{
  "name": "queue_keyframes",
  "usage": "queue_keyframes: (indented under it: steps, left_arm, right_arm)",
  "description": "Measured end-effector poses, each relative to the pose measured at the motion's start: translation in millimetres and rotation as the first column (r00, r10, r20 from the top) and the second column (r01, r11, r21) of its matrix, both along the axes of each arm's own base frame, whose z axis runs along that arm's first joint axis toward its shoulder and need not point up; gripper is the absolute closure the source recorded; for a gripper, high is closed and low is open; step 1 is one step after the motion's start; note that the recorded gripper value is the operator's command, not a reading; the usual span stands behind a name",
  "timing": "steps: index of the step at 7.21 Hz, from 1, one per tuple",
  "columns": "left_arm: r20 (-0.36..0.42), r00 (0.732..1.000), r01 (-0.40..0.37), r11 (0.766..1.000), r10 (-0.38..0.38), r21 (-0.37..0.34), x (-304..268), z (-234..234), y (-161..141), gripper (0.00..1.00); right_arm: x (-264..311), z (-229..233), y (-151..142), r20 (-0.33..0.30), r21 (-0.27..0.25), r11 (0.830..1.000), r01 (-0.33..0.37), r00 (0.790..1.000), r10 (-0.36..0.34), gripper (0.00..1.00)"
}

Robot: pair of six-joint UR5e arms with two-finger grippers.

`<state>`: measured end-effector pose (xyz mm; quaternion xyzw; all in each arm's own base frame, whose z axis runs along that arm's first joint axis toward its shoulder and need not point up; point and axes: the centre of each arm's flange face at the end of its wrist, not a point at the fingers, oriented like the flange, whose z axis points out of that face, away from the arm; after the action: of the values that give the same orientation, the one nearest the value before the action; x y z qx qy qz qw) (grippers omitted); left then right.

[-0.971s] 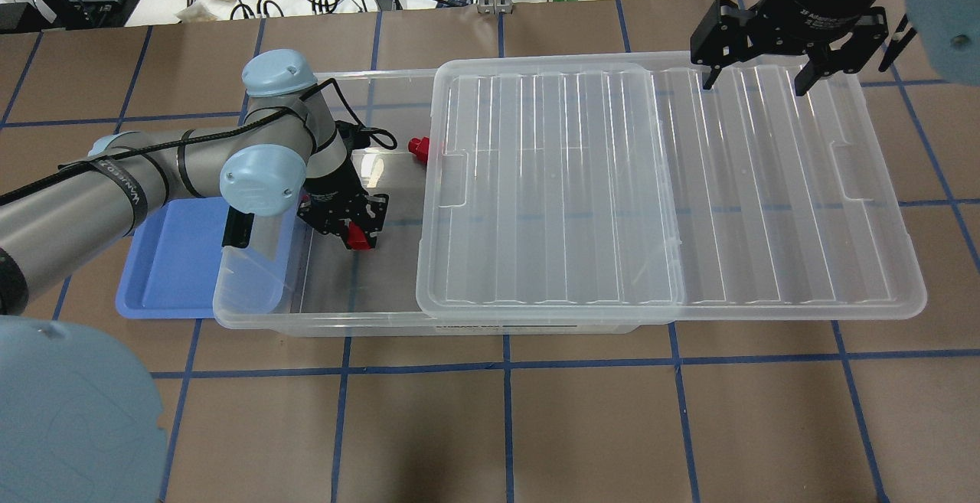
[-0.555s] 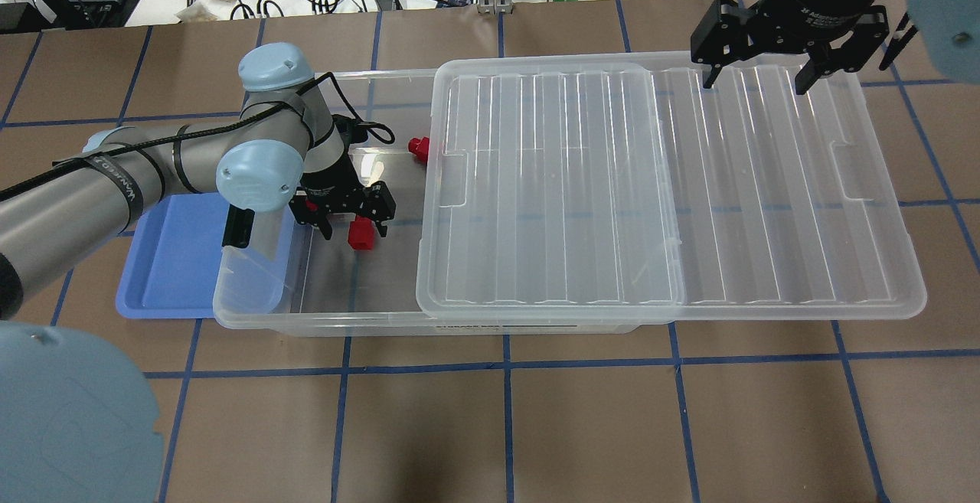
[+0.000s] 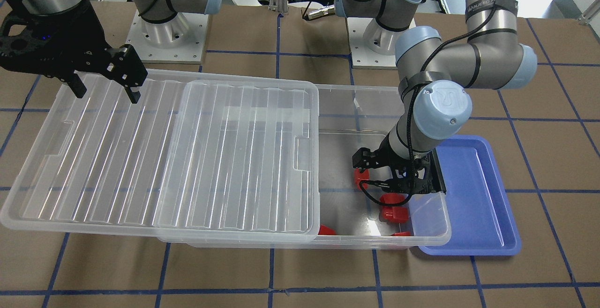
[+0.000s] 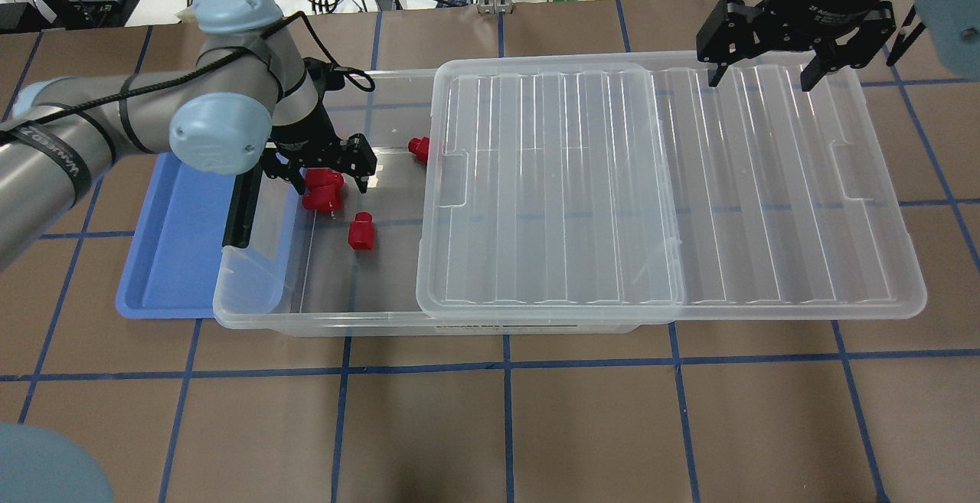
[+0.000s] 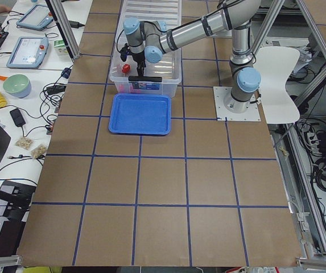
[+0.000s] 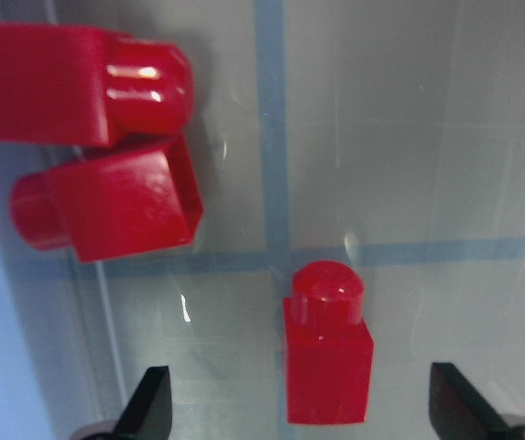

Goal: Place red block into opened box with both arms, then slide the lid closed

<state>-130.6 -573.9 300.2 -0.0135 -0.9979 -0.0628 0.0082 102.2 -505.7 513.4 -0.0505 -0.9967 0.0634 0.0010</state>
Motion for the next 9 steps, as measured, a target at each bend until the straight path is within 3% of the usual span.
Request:
queue_keyframes:
  steps: [2, 4, 6, 9]
  left_arm:
    - [-0.002, 1.0, 0.001, 1.0, -0.001, -0.019, -0.7, 87.7, 16.8, 0.0]
    - [-0.003, 1.0, -0.002, 0.999, 0.002, -0.048, -1.7, 160.4, 57.8, 0.0]
    - [0.001, 1.0, 0.0, 0.999, 0.0, -0.054, -3.7, 184.4, 88.3, 0.0]
    - [0.005, 1.0, -0.003, 0.999, 0.003, -0.032, -4.9, 179.9, 109.4, 0.0]
  right_arm:
    - [-1.2, 0.4, 0.9, -0.003, 0.002, 1.0, -0.016, 1.0, 0.016, 0.0]
    - [-2.2, 0.6, 0.9, -0.004, 0.002, 1.0, -0.017, 1.0, 0.017, 0.0]
    - [-15.5, 0.7, -1.7, -0.031, 0.004, 0.999, -0.036, 0.999, 0.036, 0.0]
    - [-127.3, -2.8, -6.5, -0.081, 0.042, 0.988, -0.151, 0.985, 0.154, 0.0]
